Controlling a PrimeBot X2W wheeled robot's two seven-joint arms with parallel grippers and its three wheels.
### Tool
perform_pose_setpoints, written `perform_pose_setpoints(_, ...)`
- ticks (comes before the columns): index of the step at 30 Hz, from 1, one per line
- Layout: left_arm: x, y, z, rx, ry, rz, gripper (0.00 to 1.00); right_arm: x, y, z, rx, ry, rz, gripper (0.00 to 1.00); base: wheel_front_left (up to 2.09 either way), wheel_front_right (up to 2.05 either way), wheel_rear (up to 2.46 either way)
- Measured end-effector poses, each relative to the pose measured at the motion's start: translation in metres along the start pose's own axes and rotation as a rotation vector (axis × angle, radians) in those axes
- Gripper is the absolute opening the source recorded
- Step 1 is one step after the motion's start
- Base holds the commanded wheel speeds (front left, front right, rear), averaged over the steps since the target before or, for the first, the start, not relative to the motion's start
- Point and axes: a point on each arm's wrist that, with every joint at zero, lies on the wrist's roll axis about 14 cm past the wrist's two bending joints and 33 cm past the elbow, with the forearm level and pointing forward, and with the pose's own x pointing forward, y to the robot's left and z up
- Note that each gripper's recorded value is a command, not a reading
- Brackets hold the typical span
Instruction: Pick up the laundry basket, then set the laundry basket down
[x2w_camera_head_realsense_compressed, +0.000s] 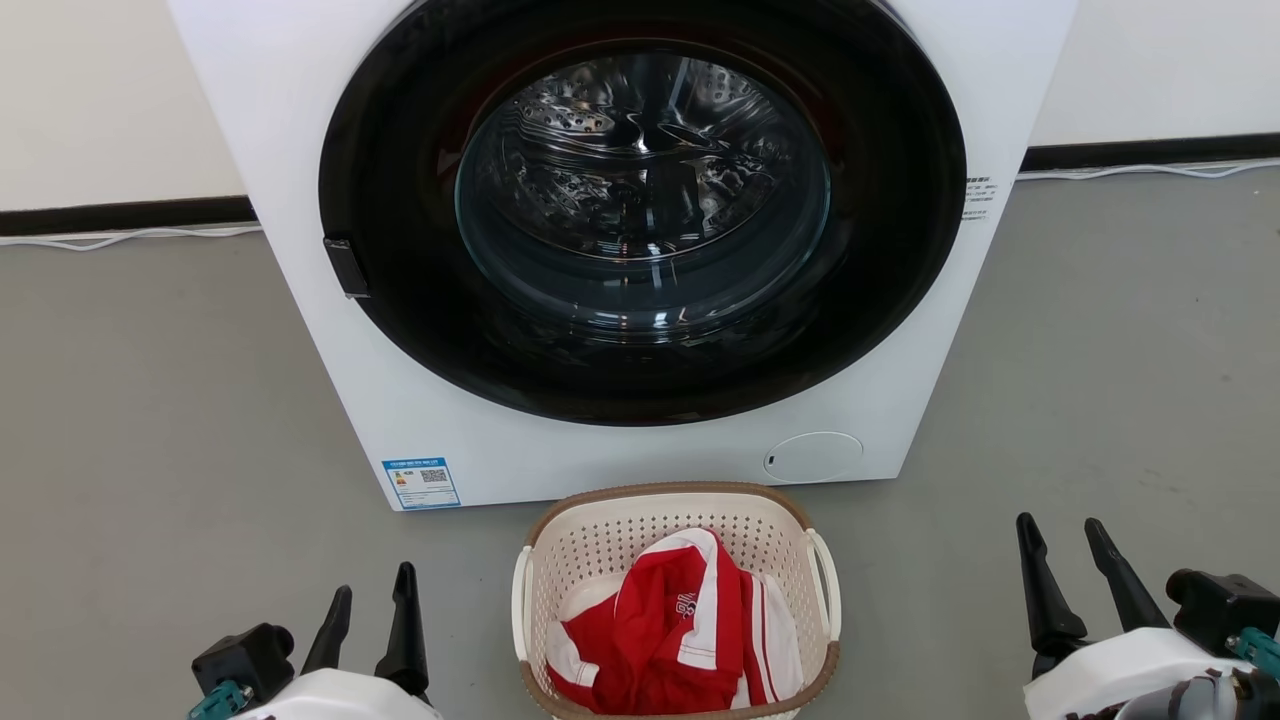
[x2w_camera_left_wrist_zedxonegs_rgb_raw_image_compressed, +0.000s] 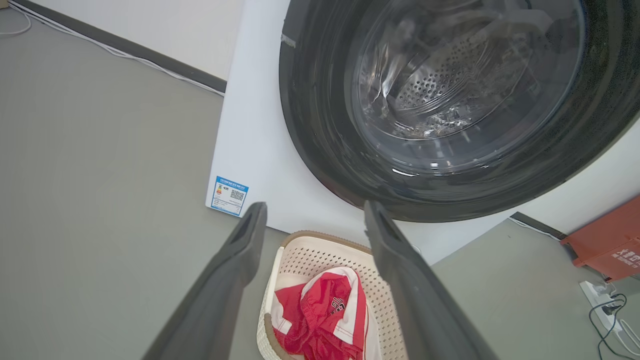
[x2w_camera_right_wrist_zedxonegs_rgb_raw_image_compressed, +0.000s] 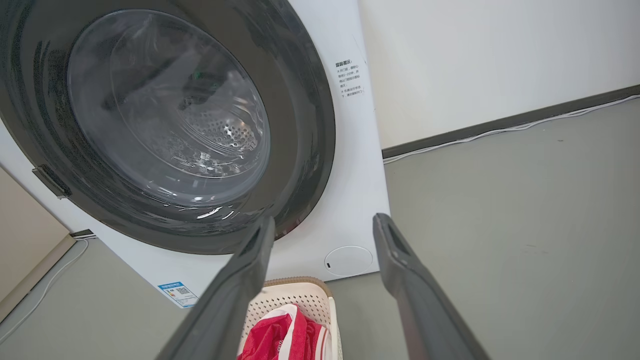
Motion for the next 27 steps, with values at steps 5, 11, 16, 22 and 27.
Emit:
perform_pose_setpoints(5,0.001,-0.004,0.004,0.067,-0.02,-0.018,1.0,0.0,-0.002,0.0,-0.067,-0.002,0.006,1.0,0.0,0.0,0.0)
perform_pose_setpoints(11,0.001,-0.007,0.008,0.149,-0.044,-0.037,1.0,0.001,-0.002,0.001,-0.143,-0.009,0.02,1.0,0.0,0.0,0.0)
perform_pose_setpoints(16,0.001,-0.008,0.01,0.204,-0.058,-0.042,1.0,0.004,0.0,0.005,-0.208,-0.021,0.037,1.0,0.0,0.0,0.0)
perform_pose_setpoints(22,0.0,-0.011,0.013,0.272,-0.083,-0.055,1.0,0.003,0.001,0.004,-0.279,-0.018,0.054,1.0,0.0,0.0,0.0)
perform_pose_setpoints(27,0.0,-0.012,0.015,0.305,-0.092,-0.061,1.0,0.002,0.003,0.004,-0.318,-0.025,0.067,1.0,0.0,0.0,0.0)
